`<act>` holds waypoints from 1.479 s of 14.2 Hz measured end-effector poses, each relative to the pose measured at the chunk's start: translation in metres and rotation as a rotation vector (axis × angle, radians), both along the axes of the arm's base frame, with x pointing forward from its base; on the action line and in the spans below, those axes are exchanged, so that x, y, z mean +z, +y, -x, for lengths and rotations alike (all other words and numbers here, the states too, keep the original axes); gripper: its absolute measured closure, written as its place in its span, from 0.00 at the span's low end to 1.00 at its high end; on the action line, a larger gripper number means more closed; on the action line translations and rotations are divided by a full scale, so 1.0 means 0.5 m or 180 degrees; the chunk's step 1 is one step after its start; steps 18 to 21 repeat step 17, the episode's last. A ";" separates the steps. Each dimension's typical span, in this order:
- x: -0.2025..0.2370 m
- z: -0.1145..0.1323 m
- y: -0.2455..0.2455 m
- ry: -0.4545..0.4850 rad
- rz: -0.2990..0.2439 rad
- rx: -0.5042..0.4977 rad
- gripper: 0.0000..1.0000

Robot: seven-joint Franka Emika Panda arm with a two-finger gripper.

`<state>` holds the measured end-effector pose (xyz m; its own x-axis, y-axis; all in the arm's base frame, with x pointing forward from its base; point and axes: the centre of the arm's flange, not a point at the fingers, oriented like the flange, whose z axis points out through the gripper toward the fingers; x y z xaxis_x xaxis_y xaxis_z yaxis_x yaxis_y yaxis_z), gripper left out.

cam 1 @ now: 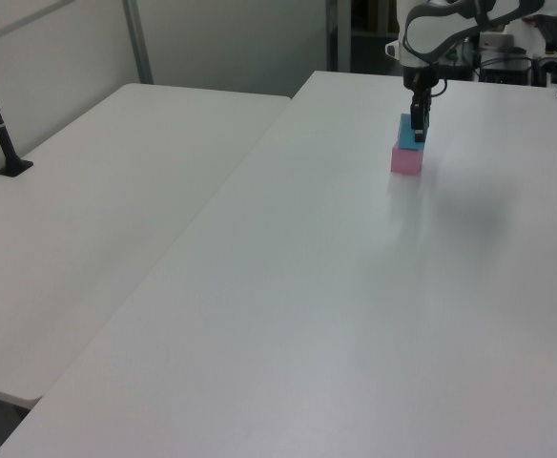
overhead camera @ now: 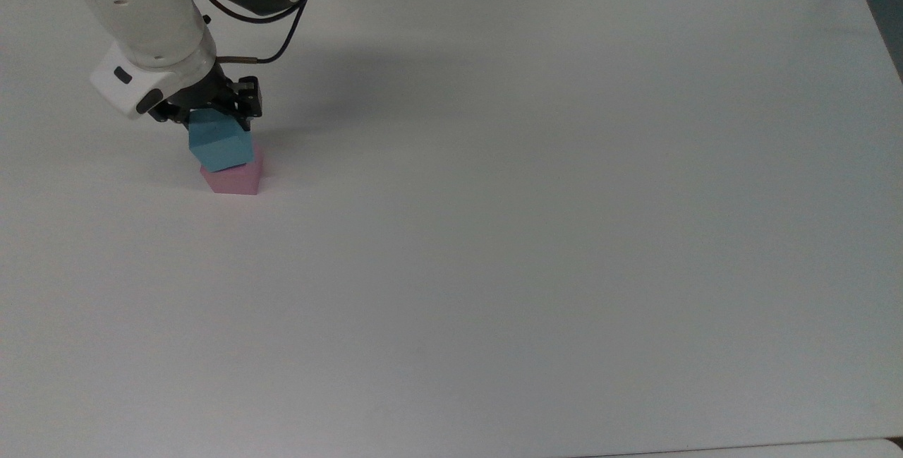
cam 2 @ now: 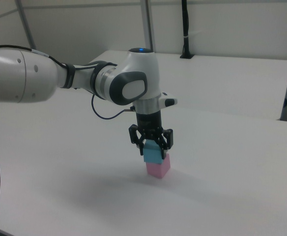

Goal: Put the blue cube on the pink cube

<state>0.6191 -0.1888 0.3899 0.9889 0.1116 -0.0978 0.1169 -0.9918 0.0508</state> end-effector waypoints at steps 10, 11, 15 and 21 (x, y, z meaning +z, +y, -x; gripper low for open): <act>0.212 -0.010 0.152 -0.0097 -0.0091 -0.0622 0.00; 0.263 0.007 0.205 -0.0085 -0.0137 -0.0540 0.00; 0.419 0.088 0.366 -0.0136 -0.0063 -0.0272 0.00; 0.446 0.105 0.383 -0.0176 -0.0062 -0.0327 0.00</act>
